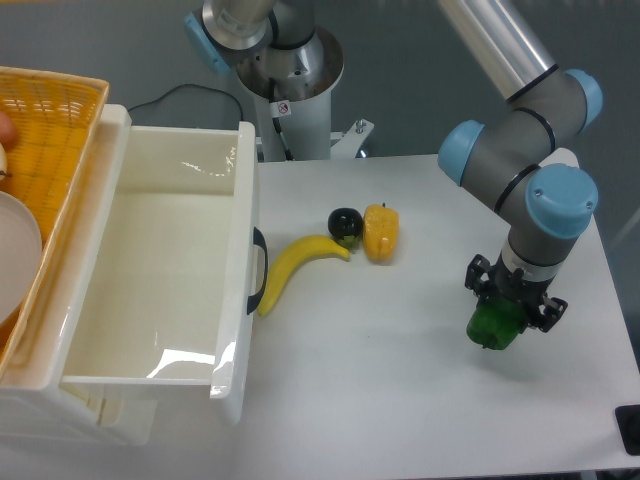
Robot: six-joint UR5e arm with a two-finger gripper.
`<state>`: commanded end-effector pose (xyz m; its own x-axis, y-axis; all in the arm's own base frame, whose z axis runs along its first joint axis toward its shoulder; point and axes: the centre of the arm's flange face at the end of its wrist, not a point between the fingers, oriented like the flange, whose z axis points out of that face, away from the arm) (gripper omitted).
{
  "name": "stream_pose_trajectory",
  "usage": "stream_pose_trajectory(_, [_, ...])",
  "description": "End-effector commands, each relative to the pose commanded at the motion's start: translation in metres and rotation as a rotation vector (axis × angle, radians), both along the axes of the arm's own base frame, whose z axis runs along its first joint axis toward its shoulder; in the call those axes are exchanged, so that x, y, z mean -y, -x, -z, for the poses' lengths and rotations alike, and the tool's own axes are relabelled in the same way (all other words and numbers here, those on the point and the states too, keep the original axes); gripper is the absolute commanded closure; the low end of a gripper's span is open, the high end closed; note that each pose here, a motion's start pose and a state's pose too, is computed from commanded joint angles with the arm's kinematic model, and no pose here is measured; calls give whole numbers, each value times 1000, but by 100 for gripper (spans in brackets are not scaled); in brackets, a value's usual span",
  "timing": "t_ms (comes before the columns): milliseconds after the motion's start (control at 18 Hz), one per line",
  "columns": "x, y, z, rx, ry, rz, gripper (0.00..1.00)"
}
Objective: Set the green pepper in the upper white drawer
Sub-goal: 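Lift the held green bell pepper up off the table with the gripper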
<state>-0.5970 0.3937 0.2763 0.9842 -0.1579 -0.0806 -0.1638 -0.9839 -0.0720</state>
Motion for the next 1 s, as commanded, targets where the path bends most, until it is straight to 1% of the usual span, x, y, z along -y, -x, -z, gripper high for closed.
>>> stream_pose_trajectory(167, [-1,4,-18,-27,-19,-11,63])
stream_pose_trajectory(389, [1,-4,-60,-67,-67,-24,63])
stream_pose_trajectory(611, [-7,-22,-102,-64,-183,-136,63])
stream_pose_trajectory(889, [-21,-56,-143,-41,-286,-238,63])
stream_pose_trajectory(1000, [-27,-74,-161,-19,-342,-273,63])
